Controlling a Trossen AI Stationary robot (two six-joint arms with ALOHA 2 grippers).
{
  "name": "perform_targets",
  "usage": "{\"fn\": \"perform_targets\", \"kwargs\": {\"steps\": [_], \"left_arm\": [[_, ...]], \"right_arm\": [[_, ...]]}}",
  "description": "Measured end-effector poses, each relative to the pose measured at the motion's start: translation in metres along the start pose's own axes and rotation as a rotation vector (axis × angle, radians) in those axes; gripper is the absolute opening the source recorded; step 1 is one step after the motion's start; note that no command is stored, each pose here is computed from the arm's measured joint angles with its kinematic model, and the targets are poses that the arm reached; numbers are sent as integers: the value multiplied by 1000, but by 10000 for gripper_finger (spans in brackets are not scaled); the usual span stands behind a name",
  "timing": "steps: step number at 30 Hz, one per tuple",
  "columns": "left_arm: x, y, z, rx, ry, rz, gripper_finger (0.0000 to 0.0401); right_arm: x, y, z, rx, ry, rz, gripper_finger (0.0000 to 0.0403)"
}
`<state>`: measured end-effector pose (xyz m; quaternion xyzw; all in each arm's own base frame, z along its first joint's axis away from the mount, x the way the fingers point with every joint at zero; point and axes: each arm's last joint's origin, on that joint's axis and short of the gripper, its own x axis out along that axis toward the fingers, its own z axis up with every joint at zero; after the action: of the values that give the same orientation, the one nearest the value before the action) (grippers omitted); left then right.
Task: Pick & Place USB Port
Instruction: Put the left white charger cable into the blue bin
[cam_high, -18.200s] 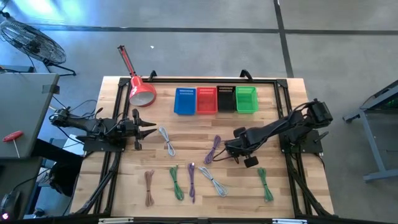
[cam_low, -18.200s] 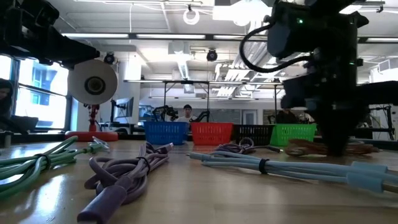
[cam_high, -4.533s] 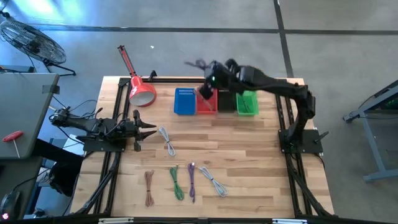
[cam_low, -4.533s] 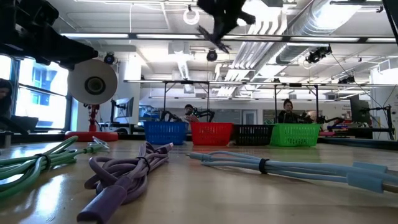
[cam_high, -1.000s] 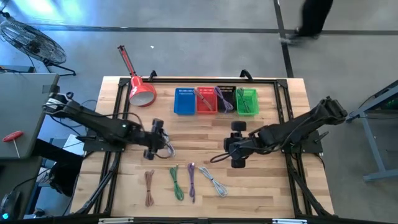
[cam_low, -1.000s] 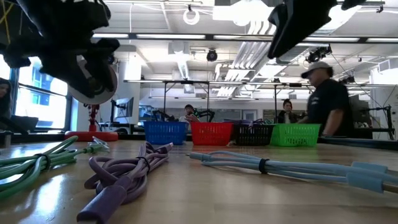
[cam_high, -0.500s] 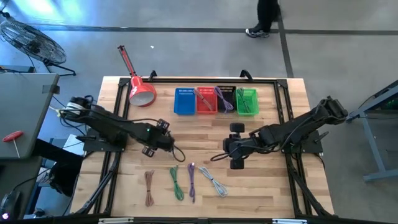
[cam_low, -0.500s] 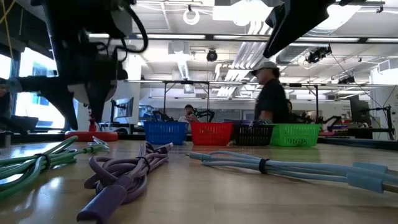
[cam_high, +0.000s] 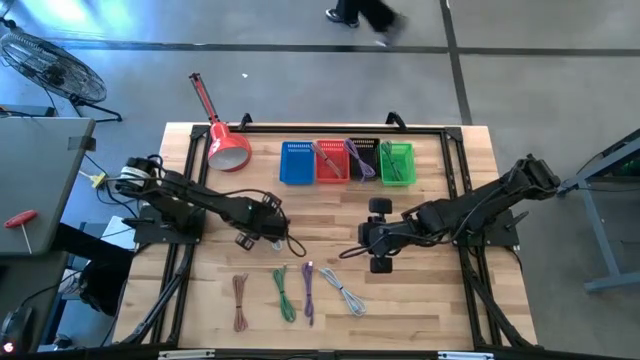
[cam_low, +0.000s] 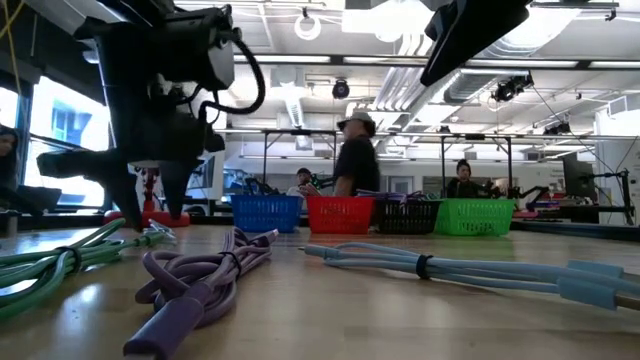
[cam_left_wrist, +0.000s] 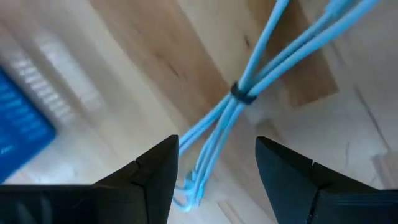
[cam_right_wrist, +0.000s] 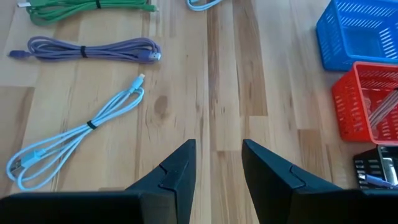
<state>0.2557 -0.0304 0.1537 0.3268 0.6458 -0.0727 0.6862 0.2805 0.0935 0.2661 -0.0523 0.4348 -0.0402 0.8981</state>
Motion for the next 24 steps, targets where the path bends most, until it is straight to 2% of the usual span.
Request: {"fn": "perform_targets", "kwargs": {"steps": [6, 15, 19, 23, 24], "left_arm": [[2, 3, 10, -1, -102, -2, 206], [12, -1, 13, 55, -79, -72, 197], [24, 3, 9, -24, -49, -152, 140], [30, 10, 3, -93, -40, -206, 32], [31, 11, 2, -117, -43, -218, 19]], "right_arm": [[0, 0, 0, -4, 0, 0, 122], [0, 0, 0, -7, -1, 2, 122], [0, 1, 0, -5, -3, 11, 122], [0, 1, 0, -5, -1, 25, 122], [0, 1, 0, -4, -1, 25, 122]]}}
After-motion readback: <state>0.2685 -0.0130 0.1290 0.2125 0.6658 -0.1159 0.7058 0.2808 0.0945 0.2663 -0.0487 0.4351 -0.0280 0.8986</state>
